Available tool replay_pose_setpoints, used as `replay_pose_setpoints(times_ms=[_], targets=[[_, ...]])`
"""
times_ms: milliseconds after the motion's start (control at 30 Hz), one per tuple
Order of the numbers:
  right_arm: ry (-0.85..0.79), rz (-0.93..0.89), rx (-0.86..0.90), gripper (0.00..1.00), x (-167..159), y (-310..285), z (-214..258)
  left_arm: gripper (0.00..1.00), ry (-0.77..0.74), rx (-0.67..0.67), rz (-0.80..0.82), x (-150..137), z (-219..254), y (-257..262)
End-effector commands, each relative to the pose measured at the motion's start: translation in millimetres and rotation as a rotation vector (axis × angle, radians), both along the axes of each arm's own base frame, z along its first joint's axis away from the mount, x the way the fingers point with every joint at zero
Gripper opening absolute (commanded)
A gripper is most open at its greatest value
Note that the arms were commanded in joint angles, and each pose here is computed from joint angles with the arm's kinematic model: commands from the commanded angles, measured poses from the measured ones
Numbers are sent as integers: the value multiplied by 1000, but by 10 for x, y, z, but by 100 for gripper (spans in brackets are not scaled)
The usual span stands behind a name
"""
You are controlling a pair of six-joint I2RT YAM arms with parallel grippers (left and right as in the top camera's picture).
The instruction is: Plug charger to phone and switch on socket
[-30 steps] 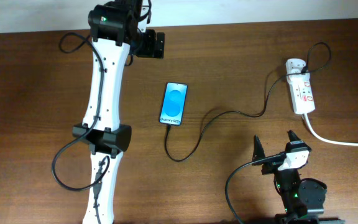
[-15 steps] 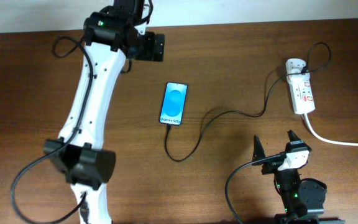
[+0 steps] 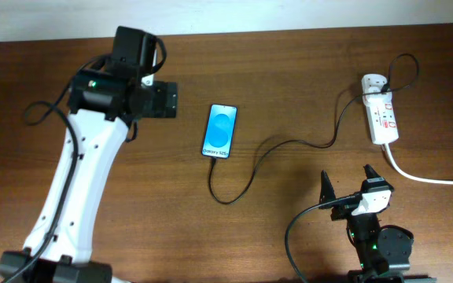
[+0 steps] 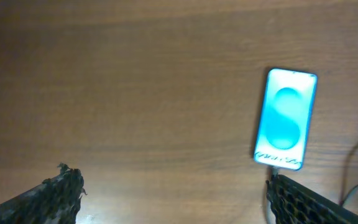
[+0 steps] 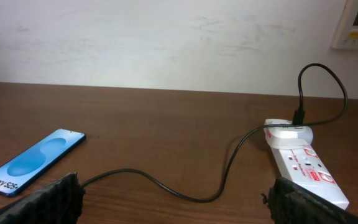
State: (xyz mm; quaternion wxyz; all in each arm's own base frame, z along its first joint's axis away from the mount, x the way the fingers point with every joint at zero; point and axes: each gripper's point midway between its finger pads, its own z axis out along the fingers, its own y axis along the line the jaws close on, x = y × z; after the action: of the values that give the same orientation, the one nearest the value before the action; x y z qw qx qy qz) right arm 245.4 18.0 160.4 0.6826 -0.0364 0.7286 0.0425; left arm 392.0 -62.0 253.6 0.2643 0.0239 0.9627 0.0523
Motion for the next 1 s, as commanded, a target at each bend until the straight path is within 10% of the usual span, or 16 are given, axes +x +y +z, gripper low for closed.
replay_pose_setpoints(times_ms=[0, 967], targets=[[6, 4, 11, 98, -4, 15, -25, 99, 5, 15, 58, -273, -17, 257], [6, 4, 11, 98, -4, 15, -24, 99, -481, -88, -124, -1615, -3, 585]])
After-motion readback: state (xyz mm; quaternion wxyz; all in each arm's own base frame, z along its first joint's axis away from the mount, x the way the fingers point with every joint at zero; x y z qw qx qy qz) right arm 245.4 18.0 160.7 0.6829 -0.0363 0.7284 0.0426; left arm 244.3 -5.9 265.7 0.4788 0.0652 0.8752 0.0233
